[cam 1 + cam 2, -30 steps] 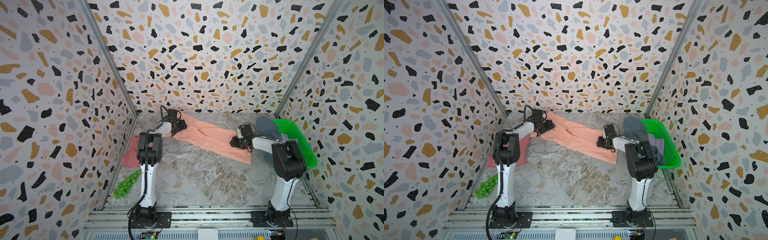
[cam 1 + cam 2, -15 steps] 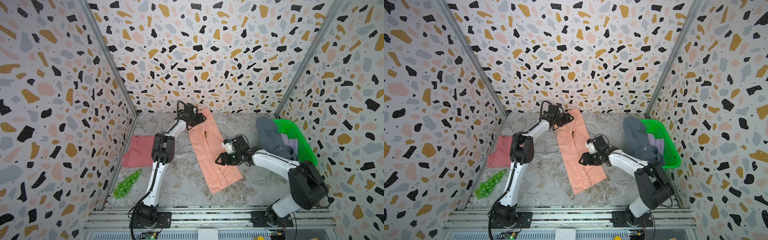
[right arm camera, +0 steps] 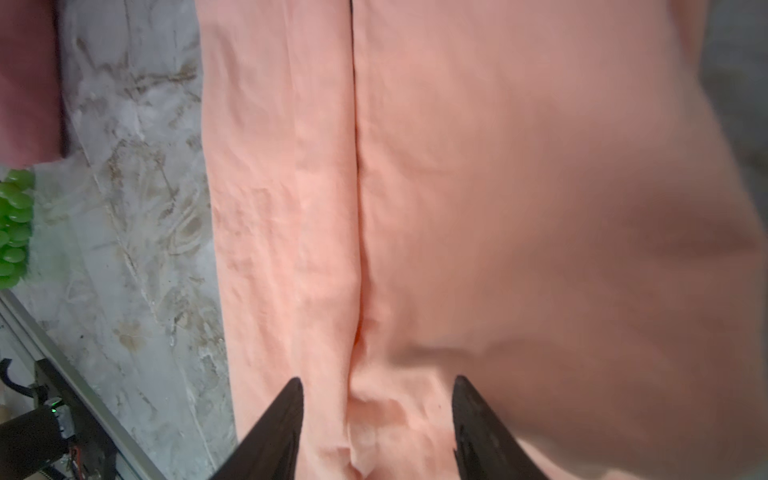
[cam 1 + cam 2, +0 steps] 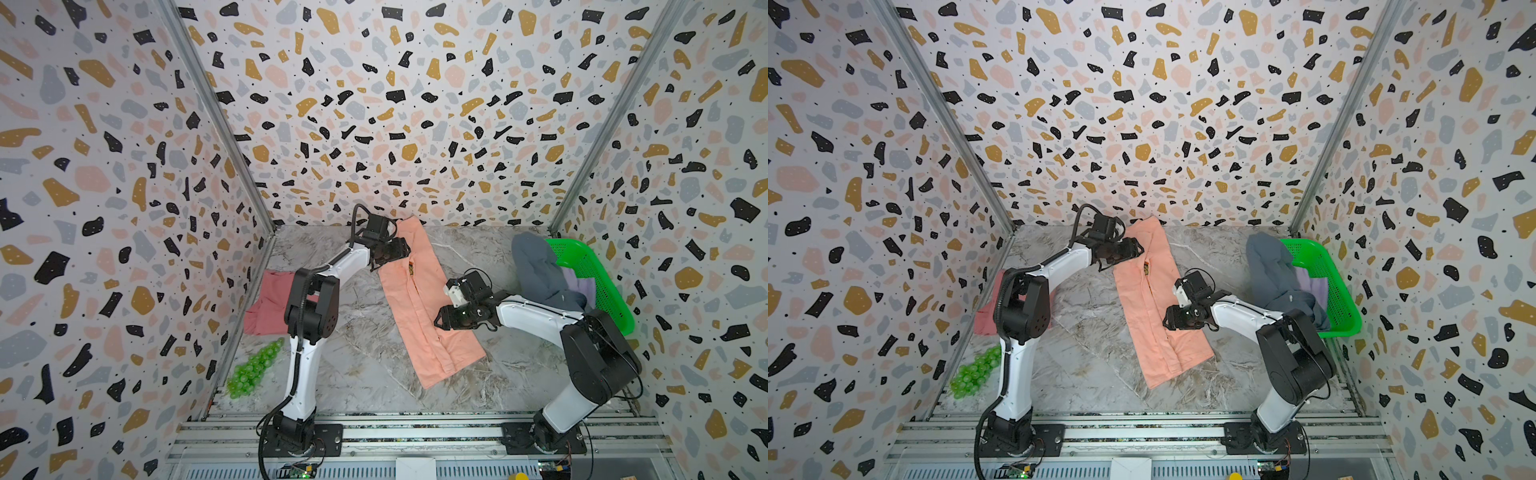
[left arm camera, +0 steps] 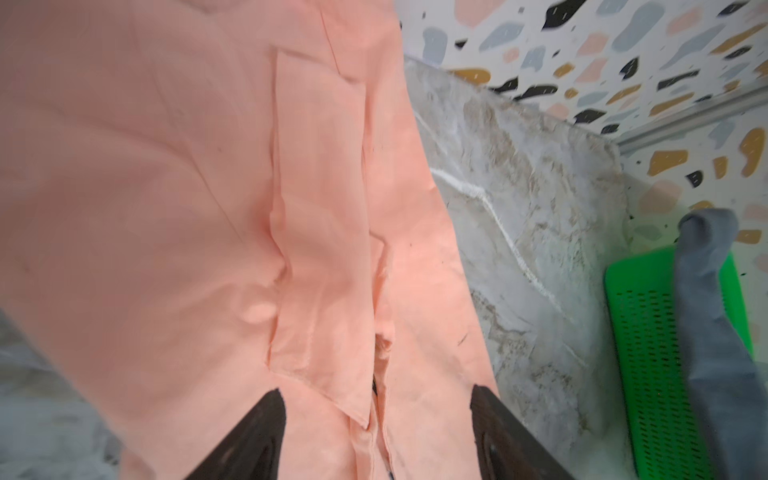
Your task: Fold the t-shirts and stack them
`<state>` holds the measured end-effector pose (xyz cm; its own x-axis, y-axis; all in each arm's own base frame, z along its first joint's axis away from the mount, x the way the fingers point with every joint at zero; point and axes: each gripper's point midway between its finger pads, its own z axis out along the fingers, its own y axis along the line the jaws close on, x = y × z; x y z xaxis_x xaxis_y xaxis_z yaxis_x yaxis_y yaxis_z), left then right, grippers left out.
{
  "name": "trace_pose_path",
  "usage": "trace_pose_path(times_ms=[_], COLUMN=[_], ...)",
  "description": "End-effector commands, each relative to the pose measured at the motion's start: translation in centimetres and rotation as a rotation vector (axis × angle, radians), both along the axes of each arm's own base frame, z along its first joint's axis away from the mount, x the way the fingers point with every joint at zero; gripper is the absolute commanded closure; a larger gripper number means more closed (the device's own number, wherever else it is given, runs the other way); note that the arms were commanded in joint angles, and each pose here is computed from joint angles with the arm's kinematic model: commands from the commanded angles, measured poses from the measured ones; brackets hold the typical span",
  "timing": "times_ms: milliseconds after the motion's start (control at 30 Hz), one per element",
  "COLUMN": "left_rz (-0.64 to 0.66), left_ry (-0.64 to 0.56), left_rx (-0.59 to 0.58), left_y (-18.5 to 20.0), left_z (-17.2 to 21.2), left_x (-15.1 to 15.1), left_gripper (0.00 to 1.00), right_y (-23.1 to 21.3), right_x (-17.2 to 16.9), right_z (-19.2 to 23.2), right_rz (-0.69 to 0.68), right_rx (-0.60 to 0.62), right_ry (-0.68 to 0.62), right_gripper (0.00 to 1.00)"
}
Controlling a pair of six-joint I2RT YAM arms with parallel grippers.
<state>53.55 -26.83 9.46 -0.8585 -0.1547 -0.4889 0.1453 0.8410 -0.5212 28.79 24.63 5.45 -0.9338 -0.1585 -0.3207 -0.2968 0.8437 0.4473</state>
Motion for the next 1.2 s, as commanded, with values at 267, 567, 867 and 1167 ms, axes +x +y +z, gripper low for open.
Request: trace_pose_path(times_ms=[267,567,867,1167], left_rz=[-0.036,-0.164,-0.126,-0.058], left_ry=[0.088,0.098,0.038,0.048], left_rx=[-0.013,-0.020,0.069,0.065], left_y=[-3.2,-7.8,-5.5,-4.5], left_z=[-6.0,-6.9,-4.9,-5.2], left_x=[1.1,-0.3,0.4,1.5], left_gripper=[0.29,0.29,0.29,0.29], right_y=[0.7,6.6,5.8,4.0], right_x=[-6.9,-10.3,-10.1,-11.2], right_z=[-3.1,-3.4,-3.1,-2.2], right_rz=[0.045,0.200,0.244,0.244], right_rx=[-0.050,0.015,-0.053,-0.064], right_ry=[0.142,0.185,0.143,0.132], right_gripper=[0.43,0.43,0.43,0.43])
